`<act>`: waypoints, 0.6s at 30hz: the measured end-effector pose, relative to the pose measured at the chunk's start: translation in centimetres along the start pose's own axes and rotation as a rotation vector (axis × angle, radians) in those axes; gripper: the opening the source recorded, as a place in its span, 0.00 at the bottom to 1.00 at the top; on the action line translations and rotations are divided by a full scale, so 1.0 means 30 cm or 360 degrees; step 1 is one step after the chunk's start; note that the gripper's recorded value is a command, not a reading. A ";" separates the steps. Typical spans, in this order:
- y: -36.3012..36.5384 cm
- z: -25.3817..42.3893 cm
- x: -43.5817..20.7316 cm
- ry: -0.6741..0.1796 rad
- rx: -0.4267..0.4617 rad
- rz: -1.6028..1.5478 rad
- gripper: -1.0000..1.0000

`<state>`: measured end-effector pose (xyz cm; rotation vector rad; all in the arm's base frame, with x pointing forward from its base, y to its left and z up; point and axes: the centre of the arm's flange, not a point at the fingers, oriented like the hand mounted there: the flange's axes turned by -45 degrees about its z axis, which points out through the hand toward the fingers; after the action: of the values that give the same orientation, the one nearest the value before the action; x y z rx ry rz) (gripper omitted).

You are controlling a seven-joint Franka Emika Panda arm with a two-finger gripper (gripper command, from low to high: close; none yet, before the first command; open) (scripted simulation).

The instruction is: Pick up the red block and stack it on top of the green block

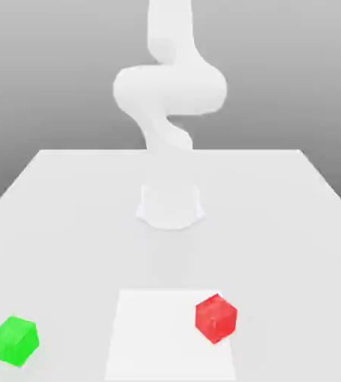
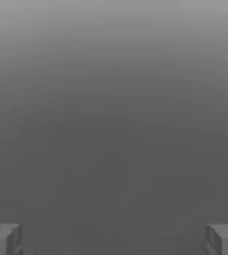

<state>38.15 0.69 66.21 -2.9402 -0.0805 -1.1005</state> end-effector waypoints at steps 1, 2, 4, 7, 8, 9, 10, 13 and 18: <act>-0.011 0.087 -0.014 -0.0059 0.0015 -0.0044 0.50; -0.023 0.168 -0.032 -0.0114 0.0030 -0.0086 0.50; -0.049 0.320 -0.079 -0.0222 0.0060 -0.0170 0.50; -0.091 0.530 -0.175 -0.0379 0.0107 -0.0294 0.50; -0.105 0.596 -0.213 -0.0431 0.0123 -0.0336 0.50; -0.120 0.659 -0.255 -0.0483 0.0140 -0.0378 0.50; -0.135 0.719 -0.299 -0.0535 0.0157 -0.0421 0.50; -0.177 0.883 -0.448 -0.0689 0.0209 -0.0548 0.50; -0.243 1.093 -0.739 -0.0943 0.0305 -0.0771 0.50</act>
<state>42.63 7.55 26.80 -3.0181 -0.8732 -0.1601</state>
